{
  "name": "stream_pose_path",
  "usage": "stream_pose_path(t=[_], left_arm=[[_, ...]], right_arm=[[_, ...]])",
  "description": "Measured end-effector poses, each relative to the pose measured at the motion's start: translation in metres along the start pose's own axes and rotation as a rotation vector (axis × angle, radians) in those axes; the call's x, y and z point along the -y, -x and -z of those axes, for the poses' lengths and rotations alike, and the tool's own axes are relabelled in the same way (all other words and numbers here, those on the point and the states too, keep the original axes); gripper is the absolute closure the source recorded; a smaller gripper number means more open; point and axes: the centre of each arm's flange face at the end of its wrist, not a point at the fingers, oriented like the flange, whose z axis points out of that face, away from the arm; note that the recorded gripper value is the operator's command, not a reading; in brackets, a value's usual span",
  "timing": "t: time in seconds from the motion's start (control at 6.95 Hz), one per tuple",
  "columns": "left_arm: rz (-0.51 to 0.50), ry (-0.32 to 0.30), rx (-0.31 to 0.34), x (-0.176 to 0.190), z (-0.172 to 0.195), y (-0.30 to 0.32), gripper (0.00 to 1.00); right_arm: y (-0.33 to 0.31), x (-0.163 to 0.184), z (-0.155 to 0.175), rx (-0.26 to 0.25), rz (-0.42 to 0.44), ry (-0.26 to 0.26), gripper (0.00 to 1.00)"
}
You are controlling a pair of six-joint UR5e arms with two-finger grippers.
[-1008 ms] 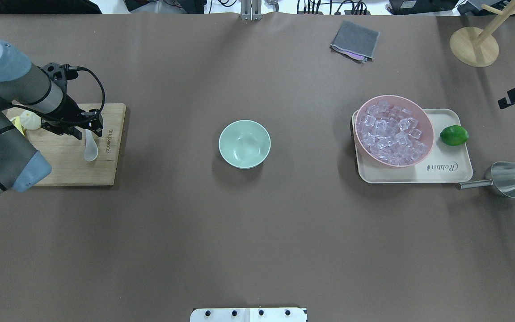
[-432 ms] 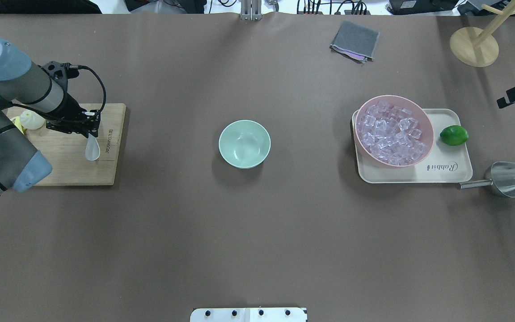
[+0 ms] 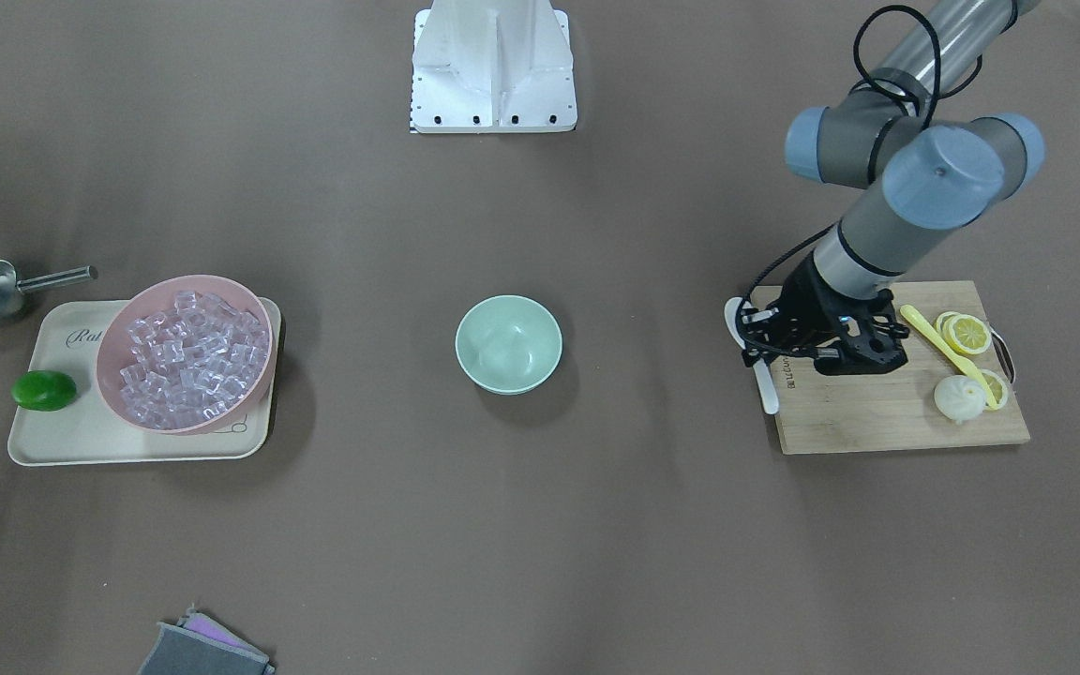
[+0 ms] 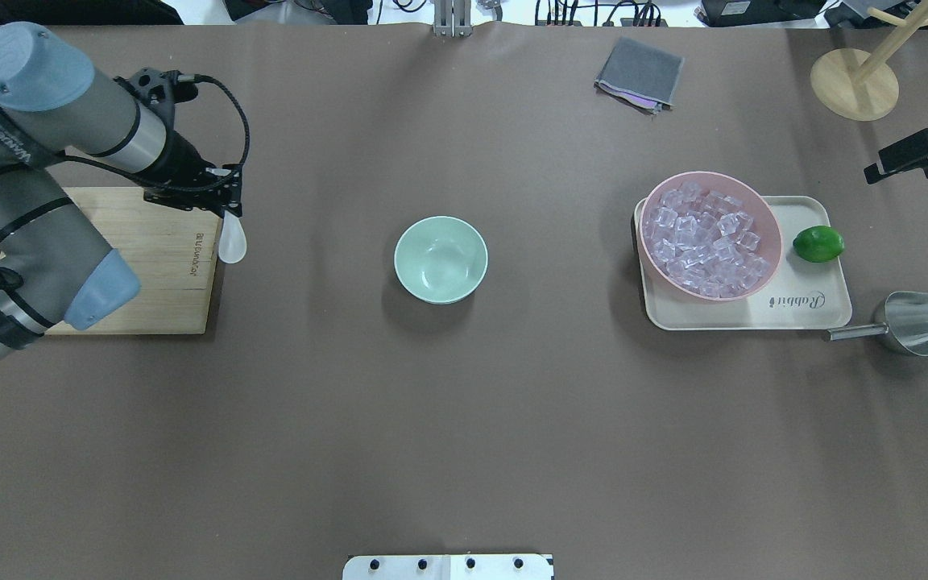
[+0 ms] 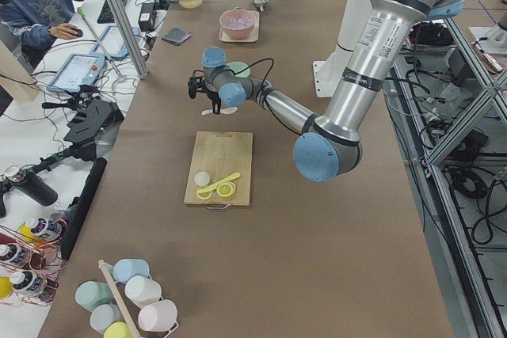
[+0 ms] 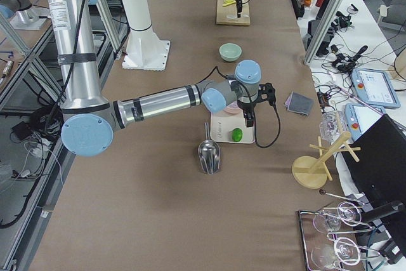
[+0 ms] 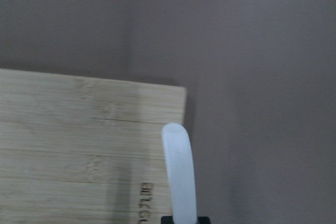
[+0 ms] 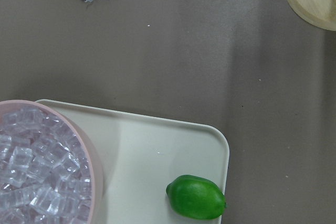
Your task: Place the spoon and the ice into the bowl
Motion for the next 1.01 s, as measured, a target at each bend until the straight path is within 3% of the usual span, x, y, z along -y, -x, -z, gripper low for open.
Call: stream_pose_path(t=[0.29, 0.58, 1.01], left_arm=[[-0.01, -0.023, -0.073, -0.042, -0.014, -0.111, 1.0], [-0.031, -0.046, -0.101, -0.077, -0.031, -0.171, 1.0], [-0.042, -0.068, -0.11, -0.068, -0.049, -0.21, 1.0]], right_arm=[[0.032, 0.0, -0.009, 0.006, 0.021, 0.003, 0.01], [0.069, -0.003, -0.022, 0.015, 0.043, 0.013, 0.01], [0.111, 0.002, -0.036, 0.021, 0.057, 0.012, 0.02]])
